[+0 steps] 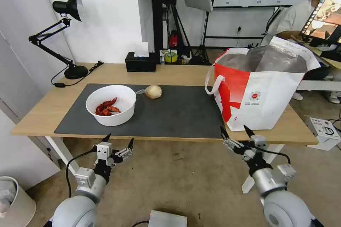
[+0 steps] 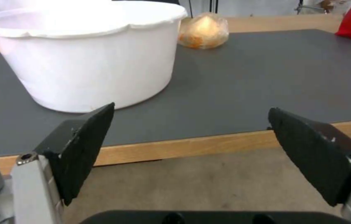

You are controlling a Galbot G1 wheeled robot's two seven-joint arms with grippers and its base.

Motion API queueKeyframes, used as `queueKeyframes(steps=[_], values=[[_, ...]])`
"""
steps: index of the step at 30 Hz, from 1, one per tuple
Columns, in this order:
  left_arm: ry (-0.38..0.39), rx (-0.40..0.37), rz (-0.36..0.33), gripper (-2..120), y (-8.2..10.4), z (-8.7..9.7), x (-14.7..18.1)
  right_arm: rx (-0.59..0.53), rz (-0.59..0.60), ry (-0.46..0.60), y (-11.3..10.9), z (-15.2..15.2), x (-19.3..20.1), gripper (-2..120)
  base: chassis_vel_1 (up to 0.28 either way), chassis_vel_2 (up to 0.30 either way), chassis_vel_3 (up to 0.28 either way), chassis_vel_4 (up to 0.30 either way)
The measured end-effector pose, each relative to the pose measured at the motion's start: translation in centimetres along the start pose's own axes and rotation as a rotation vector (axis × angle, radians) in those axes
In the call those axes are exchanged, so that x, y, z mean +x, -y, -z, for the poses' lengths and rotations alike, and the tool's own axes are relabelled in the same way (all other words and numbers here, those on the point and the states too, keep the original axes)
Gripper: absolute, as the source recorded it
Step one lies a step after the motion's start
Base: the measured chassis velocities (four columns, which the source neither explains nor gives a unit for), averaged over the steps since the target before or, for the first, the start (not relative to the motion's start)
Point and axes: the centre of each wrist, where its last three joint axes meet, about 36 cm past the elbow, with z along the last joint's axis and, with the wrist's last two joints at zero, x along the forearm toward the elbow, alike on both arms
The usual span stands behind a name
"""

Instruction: Pick up the trash from the table and place it into the takeout bag.

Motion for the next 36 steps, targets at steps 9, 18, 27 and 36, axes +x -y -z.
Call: queueKeyframes(steps=[9, 18, 27, 36], values=[[0.003, 0.001, 0.015, 100, -0.3, 0.3, 0.4, 0.049, 0.133, -0.026, -1.2, 0.9, -9.5, 100, 0.0, 0.0, 0.0, 0.0], [-0.001, 0.008, 0.034, 100, -0.5, 0.2, 0.8, 0.058, 0.184, -0.078, -4.7, 3.0, -21.9, 100, 0.0, 0.0, 0.0, 0.0], [-0.002, 0.016, 0.047, 100, -0.5, 0.0, 0.8, 0.03, 0.153, -0.177, -8.4, 3.9, -32.5, 100, 0.0, 0.0, 0.0, 0.0], [0.005, 0.021, 0.06, 100, -0.6, 0.0, 0.9, 0.033, 0.123, -0.307, -12.8, 4.7, -39.5, 100, 0.0, 0.0, 0.0, 0.0]])
